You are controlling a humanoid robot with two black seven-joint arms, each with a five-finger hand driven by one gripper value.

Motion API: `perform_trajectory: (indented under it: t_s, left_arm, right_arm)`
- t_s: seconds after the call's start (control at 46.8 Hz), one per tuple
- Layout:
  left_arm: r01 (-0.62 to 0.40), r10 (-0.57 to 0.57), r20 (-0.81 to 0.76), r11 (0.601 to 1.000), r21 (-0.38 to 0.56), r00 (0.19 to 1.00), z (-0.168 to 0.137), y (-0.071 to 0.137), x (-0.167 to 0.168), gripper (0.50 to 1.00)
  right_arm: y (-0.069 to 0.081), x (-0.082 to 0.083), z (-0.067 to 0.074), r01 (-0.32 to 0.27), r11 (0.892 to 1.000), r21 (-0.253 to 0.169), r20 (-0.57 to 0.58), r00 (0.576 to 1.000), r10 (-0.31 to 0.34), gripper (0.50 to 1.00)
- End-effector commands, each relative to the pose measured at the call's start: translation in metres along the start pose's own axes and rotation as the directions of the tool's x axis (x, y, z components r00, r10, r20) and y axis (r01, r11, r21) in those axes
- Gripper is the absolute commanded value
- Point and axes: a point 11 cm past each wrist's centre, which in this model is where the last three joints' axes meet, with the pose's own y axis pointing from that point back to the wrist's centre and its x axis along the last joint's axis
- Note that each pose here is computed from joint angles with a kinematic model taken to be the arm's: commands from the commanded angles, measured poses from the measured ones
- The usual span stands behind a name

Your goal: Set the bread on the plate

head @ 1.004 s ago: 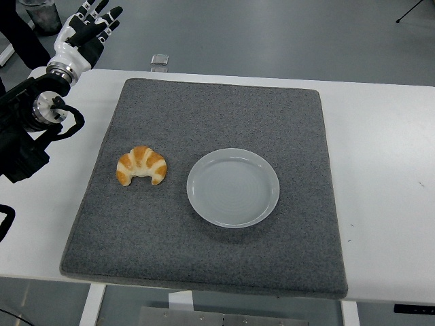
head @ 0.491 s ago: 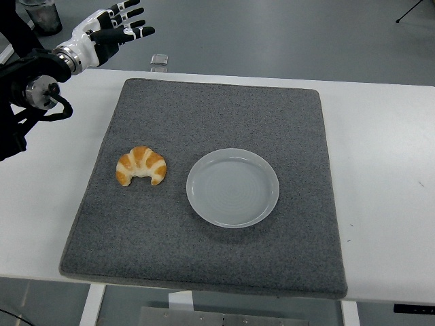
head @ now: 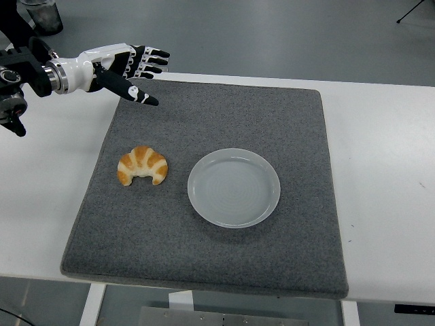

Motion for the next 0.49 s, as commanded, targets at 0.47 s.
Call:
perform_trajectory:
  t_s: [0.47]
  left_arm:
    - [0.174, -0.226, 0.347, 0.969, 0.174, 0.910, -0.038, 0.012, -0.046, 0.996]
  right_arm:
    - [0.000, 0.000, 0.000, 0.000, 1.000, 0.000, 0.000, 1.000, 0.000, 0.952]
